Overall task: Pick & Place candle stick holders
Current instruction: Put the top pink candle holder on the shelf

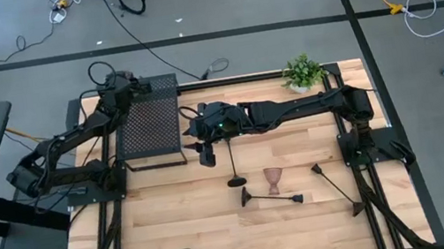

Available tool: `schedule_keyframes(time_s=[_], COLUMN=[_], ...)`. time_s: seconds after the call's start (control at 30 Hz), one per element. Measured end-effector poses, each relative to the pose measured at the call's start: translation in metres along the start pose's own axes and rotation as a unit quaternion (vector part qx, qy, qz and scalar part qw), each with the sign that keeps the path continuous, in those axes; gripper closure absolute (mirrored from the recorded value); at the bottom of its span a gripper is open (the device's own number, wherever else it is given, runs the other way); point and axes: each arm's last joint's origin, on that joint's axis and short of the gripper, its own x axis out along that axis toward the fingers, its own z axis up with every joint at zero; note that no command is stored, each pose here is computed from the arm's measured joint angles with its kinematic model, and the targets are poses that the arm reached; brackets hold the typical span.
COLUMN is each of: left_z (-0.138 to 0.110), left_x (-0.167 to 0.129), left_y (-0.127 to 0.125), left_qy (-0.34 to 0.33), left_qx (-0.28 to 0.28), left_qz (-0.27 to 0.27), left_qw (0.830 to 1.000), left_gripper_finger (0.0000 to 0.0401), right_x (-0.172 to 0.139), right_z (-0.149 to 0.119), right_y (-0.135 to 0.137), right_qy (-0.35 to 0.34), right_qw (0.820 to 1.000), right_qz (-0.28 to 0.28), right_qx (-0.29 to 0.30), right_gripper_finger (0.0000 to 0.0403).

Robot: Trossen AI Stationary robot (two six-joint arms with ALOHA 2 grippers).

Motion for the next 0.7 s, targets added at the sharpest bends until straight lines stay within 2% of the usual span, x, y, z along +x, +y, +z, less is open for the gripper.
schedule_keyframes(time_s=[0.1,0.17,0.47,0.7], left_z=[-0.003,-0.005,-0.004,0.000], left_x=[0.000,0.000,-0.006,-0.017], left_y=[0.000,0.001,0.000,0.004], left_qy=[0.013,0.019,0.020,0.020], left_qx=[0.012,0.016,0.019,0.025], left_qz=[0.001,0.002,0.000,-0.003], left_qw=[1.000,1.000,1.000,0.999], left_gripper_finger=[0.0216,0.0205,0.0221,0.0214], right_x=[0.000,0.000,0.000,0.000], right_z=[0.000,0.000,0.000,0.001], right_y=[-0.002,-0.003,-0.005,-0.005], right_qy=[0.000,0.000,-0.003,-0.004], right_qw=[1.000,1.000,1.000,1.000], right_qz=[-0.002,-0.003,-0.005,-0.005], right_qx=[0.001,0.002,0.006,0.010], right_gripper_finger=[0.0216,0.0216,0.0216,0.0216])
